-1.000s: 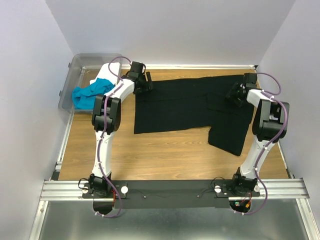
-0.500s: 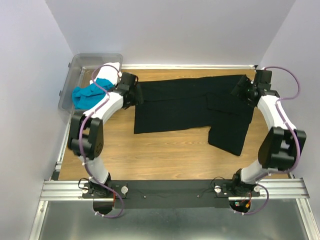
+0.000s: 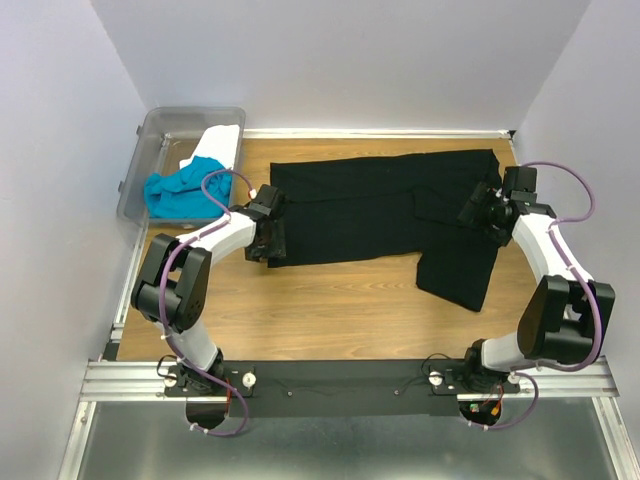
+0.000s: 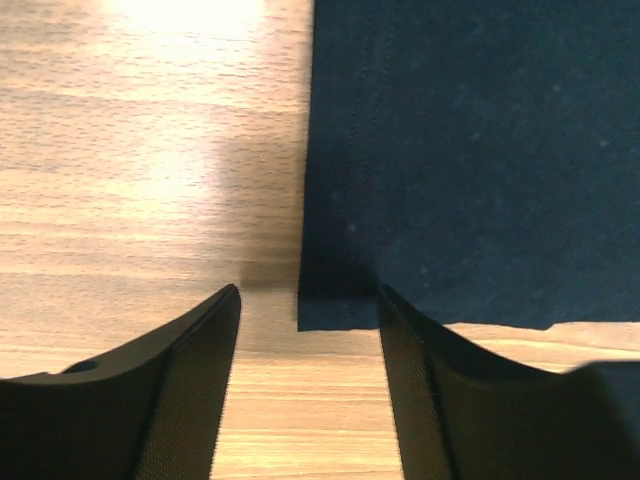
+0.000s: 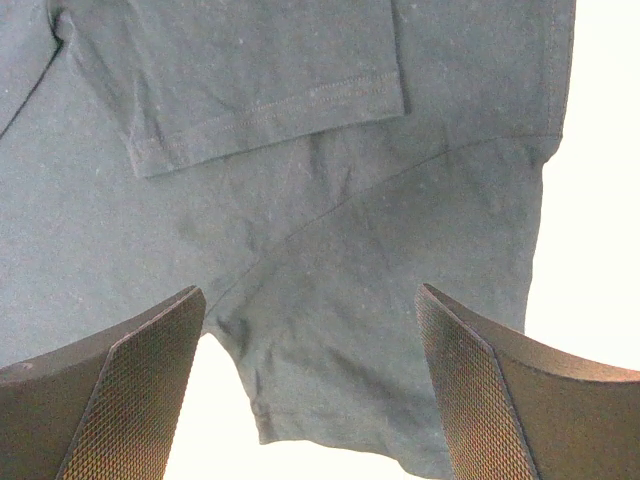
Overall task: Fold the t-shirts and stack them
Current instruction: Fold the tshirt
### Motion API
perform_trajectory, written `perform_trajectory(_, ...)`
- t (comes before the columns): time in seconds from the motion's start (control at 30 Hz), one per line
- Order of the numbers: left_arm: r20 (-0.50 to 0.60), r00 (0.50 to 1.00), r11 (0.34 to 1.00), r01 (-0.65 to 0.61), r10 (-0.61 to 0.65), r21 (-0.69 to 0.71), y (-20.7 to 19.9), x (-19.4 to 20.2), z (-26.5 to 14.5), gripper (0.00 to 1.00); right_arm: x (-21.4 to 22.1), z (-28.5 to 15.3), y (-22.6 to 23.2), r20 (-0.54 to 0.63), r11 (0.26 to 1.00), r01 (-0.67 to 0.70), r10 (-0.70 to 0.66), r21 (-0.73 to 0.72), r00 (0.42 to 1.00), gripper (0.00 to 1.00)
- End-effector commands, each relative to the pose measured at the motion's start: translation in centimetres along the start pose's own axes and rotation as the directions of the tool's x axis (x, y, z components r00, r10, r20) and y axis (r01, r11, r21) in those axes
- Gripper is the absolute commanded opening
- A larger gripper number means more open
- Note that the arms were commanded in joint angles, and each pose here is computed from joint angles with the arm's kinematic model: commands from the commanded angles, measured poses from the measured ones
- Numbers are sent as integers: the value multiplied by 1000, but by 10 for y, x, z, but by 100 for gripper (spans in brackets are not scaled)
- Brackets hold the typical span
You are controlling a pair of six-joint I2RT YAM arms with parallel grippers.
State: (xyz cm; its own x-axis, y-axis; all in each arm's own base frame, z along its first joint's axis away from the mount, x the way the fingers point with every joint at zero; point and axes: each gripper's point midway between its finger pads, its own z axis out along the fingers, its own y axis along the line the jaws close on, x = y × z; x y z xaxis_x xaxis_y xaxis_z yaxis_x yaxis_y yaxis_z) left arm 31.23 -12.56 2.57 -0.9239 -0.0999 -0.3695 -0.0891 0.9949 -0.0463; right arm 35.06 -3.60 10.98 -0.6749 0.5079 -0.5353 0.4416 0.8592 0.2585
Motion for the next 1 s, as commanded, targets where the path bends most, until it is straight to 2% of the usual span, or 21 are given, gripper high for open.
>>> perform_trajectory(0.0,27,999,1000,19,-19,5,-3,-6,-1,61,2,-8,-8,14,1000,6,-6,27,1000,93)
perform_trajectory(0.1,5,1000,1000,11,-11,14,-5,-1,1,57,4,-9,-9,14,1000,6,-6,30,1000,93)
perform_trajectory(0.23,-20,1000,1000,3,-3,11,-4,9,3,56,6,-9,-9,11,1000,1,-1,31,1000,93)
perform_trajectory(0.3,-32,999,1000,-7,8,8,-3,13,4,52,5,-8,-15,20,998,-6,4,64,1000,93)
perform_trajectory(0.47,-84,996,999,-37,36,-3,1,29,13,49,7,-3,-31,32,989,-27,23,146,999,93)
perform_trajectory(0.63,-109,992,998,-60,58,-17,6,41,18,28,10,2,-50,40,969,-43,34,243,999,93)
perform_trajectory(0.67,-104,993,998,-63,60,-19,7,40,18,20,12,5,-55,38,962,-48,39,270,999,93)
perform_trajectory(0.8,-84,994,997,-74,71,-26,10,37,17,0,18,16,-72,22,935,-67,63,349,998,90)
perform_trajectory(0.97,-52,996,996,-81,79,-28,14,31,14,0,17,34,-92,-15,919,-88,102,385,995,79)
